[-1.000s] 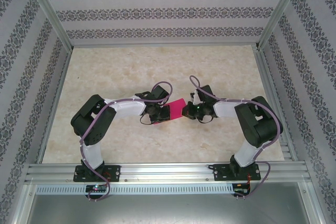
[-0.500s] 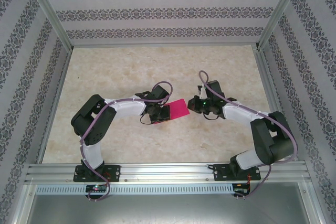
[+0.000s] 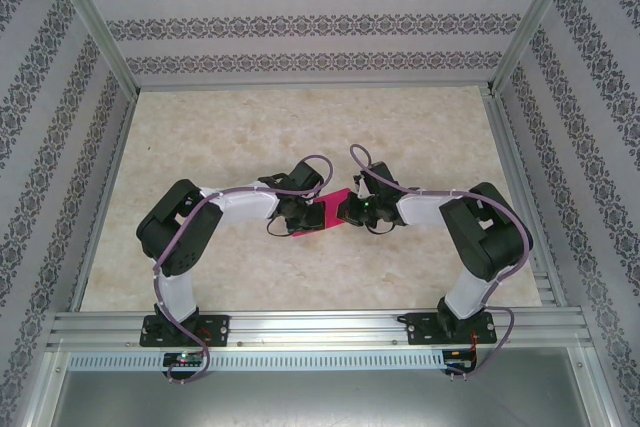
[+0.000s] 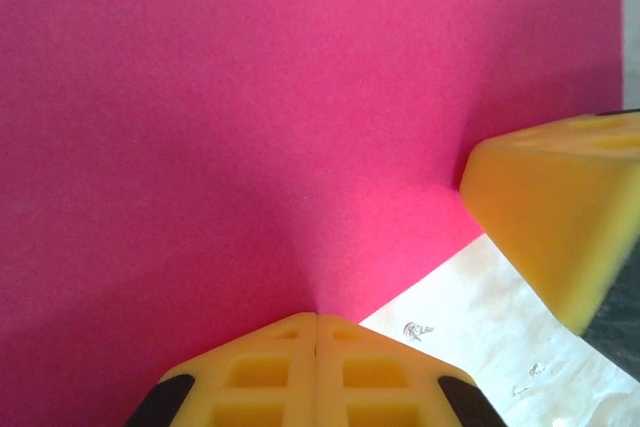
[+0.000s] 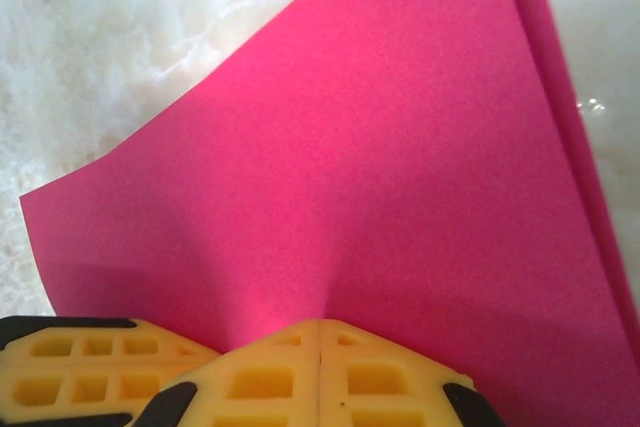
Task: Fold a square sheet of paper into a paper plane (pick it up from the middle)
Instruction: First fold in half a square sheet of paper at the center of the table.
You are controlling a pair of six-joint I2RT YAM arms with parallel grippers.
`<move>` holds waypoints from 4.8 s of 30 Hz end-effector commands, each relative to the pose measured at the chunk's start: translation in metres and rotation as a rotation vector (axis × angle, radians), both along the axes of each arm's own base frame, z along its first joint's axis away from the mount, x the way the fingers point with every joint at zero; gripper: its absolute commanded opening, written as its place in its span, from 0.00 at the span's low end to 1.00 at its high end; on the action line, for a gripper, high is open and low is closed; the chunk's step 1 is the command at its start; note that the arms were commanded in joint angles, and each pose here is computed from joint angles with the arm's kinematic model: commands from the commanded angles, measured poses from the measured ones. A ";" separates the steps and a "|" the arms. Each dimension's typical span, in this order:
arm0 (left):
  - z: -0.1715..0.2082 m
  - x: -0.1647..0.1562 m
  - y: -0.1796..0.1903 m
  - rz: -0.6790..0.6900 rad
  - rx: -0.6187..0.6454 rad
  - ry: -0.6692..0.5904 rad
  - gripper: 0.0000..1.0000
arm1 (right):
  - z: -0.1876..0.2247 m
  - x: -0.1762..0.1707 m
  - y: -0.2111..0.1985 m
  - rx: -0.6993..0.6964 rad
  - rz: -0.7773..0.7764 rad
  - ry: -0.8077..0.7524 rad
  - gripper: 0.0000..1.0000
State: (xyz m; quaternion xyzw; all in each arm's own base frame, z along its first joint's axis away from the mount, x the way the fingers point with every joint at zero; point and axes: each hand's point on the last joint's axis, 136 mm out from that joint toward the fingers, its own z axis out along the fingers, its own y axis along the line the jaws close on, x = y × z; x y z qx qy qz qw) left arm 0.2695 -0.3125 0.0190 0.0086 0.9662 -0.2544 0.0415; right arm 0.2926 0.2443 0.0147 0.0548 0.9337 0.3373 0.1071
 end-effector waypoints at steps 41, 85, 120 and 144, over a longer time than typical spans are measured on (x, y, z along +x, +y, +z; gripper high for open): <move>-0.015 -0.002 0.056 0.207 -0.051 -0.017 0.06 | -0.068 -0.027 -0.063 -0.222 -0.182 0.231 0.02; 0.000 0.024 0.057 -0.005 0.015 -0.168 0.02 | 0.021 0.037 0.036 -0.004 -0.087 -0.079 0.03; 0.013 0.028 -0.011 0.419 -0.241 -0.233 0.00 | 0.008 0.005 0.021 0.111 -0.156 0.021 0.00; -0.026 0.004 0.060 0.608 -0.046 -0.177 0.00 | -0.050 -0.021 -0.042 -0.067 -0.321 0.197 0.00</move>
